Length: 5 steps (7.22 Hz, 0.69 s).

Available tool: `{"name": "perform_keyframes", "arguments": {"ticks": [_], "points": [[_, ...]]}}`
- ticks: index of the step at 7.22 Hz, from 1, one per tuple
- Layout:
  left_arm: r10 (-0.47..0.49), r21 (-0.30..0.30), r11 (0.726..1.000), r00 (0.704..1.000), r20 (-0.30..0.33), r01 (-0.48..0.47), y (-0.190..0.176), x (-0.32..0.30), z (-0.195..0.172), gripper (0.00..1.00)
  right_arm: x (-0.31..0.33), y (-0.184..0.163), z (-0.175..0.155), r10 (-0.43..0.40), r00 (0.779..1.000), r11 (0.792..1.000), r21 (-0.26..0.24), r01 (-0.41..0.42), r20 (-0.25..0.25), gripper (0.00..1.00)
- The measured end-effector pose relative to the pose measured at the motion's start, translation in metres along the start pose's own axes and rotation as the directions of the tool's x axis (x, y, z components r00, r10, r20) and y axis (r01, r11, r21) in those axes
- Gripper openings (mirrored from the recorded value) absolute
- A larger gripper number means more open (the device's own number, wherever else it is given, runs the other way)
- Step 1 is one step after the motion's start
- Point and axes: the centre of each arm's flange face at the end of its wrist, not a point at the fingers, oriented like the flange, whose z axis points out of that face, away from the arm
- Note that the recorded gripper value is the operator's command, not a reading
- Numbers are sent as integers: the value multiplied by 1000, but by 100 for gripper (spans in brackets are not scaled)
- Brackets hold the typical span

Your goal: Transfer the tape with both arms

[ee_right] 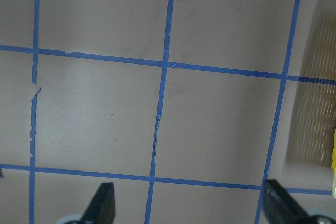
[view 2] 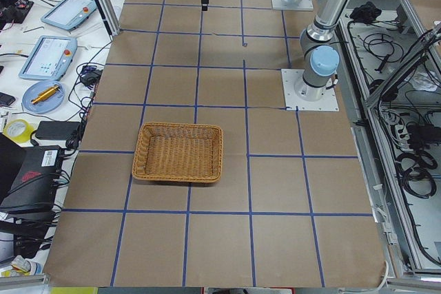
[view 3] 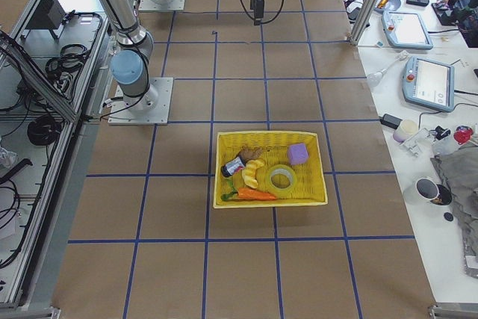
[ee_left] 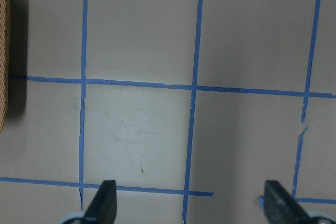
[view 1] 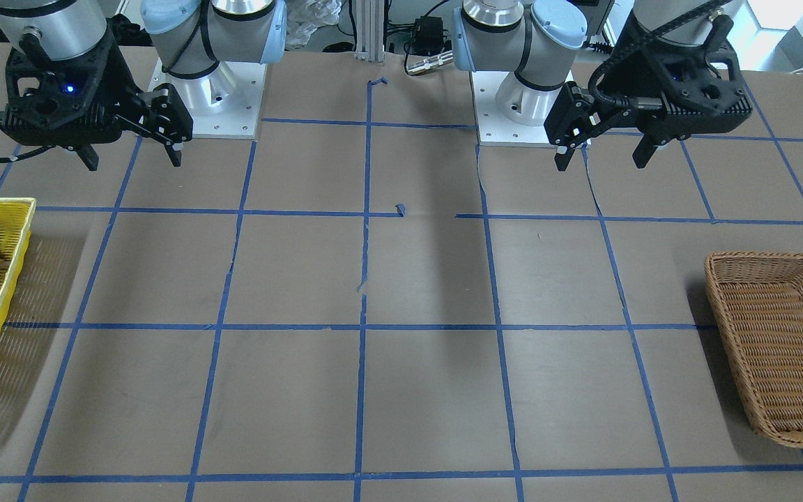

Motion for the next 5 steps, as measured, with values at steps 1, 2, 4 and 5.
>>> {"name": "perform_keyframes", "arguments": {"ticks": [1,2,4,5], "points": [[0,2,1000,1000,-2,0,0,0,-1,100,0,0,0,0,1000,1000,-1,0,0,100],[-1,3,1000,1000,-5,1,0,0,-1,100,0,0,1,0,1000,1000,-2,0,0,100],[-2,3,1000,1000,-6,2,0,0,-1,100,0,1,1,-3,1000,1000,-4,3,-1,100],[-2,4,1000,1000,-6,2,0,-1,-1,100,0,1,2,-7,1000,1000,-6,7,-1,100]]}}
